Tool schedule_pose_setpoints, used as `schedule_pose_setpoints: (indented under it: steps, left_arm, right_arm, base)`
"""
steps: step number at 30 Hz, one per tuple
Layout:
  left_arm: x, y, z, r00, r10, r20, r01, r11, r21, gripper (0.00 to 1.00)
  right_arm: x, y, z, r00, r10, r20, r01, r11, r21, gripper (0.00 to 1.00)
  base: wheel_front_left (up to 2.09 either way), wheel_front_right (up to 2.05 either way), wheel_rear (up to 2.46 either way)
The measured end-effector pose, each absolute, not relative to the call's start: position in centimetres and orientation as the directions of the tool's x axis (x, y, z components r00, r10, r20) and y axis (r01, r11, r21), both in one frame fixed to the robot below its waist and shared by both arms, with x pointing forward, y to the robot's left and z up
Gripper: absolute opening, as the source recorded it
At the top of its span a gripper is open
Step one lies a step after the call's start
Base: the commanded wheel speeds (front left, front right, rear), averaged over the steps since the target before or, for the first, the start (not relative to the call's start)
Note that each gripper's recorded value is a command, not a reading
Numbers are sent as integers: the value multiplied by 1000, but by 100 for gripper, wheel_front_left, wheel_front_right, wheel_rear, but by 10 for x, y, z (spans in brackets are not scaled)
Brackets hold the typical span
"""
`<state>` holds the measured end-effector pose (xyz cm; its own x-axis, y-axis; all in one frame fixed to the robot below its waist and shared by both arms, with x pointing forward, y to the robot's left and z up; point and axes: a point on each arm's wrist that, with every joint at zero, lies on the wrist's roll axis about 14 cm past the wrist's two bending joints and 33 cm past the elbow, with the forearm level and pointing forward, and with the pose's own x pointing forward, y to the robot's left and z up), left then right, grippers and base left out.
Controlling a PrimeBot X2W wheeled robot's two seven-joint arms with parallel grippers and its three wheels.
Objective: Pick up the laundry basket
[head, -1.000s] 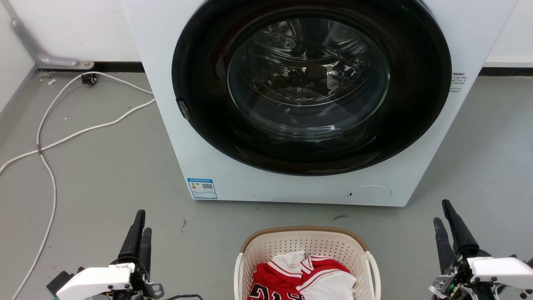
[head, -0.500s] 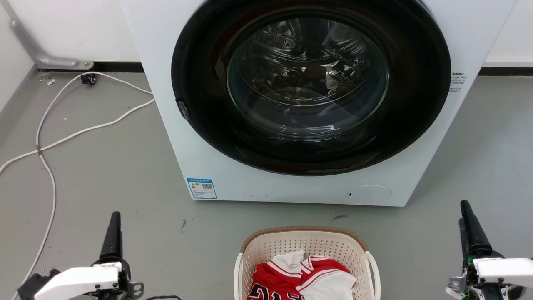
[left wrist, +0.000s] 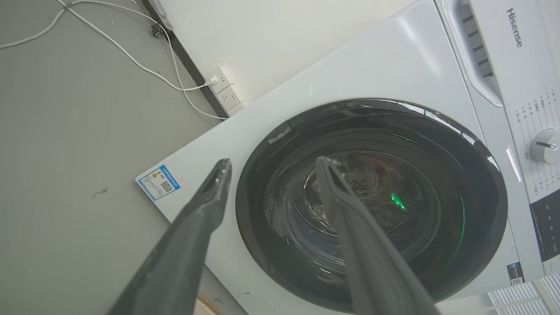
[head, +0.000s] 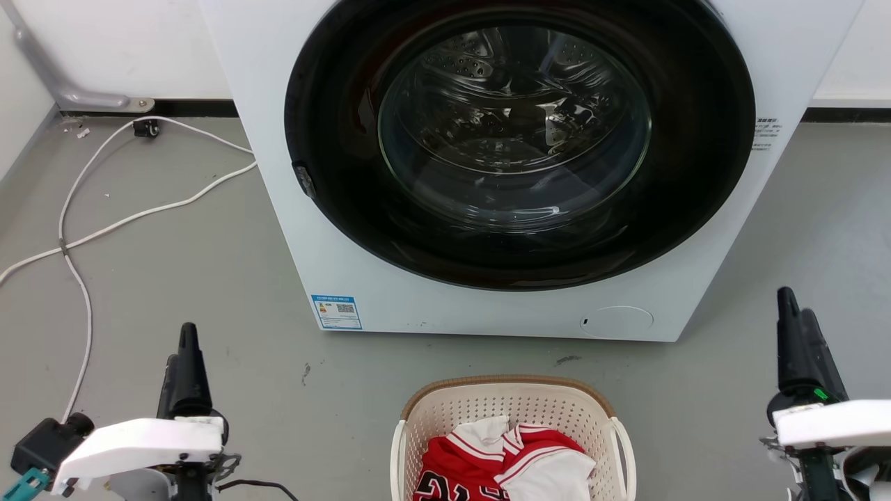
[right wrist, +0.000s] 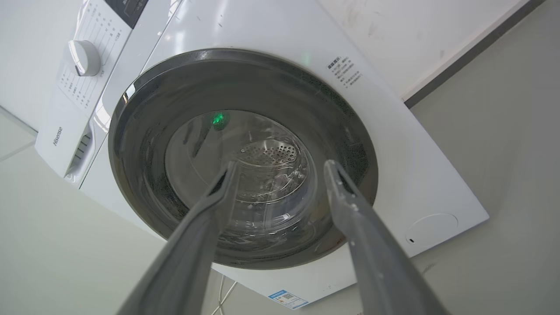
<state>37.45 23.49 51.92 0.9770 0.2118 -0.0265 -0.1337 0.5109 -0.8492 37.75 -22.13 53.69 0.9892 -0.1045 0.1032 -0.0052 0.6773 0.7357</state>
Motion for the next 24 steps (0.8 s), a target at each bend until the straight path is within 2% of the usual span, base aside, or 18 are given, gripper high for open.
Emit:
schedule_pose_setpoints:
  steps: [9, 24]
  left_arm:
    - [373, 211, 525, 989, 150, 14, -83, 621, -779, 100]
    - [373, 164, 531, 997, 4, 78, 38, 846, -532, 100]
  right_arm:
    - [379, -199, 561, 982, -28, 185, -81, 827, 556, 100]
    - [373, -187, 566, 977, 17, 215, -90, 938, 335, 100]
  base:
    - [0, 0, 0]
    - [0, 0, 0]
